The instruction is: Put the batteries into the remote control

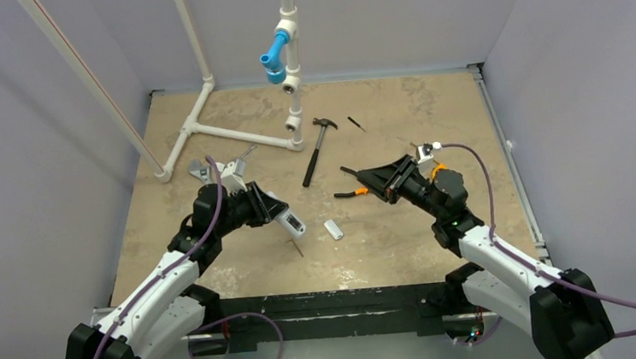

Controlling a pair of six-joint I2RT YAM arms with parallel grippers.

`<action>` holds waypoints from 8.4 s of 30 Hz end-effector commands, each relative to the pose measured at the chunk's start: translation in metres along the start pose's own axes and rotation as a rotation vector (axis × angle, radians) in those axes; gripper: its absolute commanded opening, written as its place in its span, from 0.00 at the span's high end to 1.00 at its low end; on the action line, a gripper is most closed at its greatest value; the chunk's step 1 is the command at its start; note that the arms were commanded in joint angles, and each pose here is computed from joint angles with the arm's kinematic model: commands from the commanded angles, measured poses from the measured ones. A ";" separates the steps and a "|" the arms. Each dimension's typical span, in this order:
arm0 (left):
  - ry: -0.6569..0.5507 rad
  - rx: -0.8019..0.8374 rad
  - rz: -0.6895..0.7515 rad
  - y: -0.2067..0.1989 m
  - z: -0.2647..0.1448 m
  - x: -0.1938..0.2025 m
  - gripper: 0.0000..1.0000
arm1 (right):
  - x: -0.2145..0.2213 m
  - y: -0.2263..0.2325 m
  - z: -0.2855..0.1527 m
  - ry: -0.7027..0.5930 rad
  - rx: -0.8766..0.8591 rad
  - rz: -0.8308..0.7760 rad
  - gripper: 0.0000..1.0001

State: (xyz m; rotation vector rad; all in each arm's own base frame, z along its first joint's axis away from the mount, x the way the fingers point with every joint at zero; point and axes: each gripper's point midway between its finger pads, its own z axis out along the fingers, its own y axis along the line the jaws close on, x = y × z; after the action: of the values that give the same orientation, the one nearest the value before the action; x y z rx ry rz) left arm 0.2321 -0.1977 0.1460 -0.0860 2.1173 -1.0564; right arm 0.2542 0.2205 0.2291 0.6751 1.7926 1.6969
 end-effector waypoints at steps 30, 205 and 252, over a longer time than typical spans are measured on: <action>-0.045 0.046 0.009 -0.016 -0.001 -0.018 1.00 | 0.001 -0.017 -0.013 0.006 0.054 -0.305 0.38; 0.029 0.223 -0.174 -0.059 0.038 0.010 1.00 | 0.112 -0.039 0.019 0.529 0.290 -1.518 0.83; 0.022 0.216 -0.179 -0.057 0.039 0.009 1.00 | 0.117 -0.068 0.007 0.616 0.365 -1.469 0.86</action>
State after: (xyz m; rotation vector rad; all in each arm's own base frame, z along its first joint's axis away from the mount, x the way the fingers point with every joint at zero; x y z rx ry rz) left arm 0.2327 -0.2597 0.1495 -0.1682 2.0875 -1.3574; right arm 0.1795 0.2982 0.1468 -1.0160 2.0626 0.4981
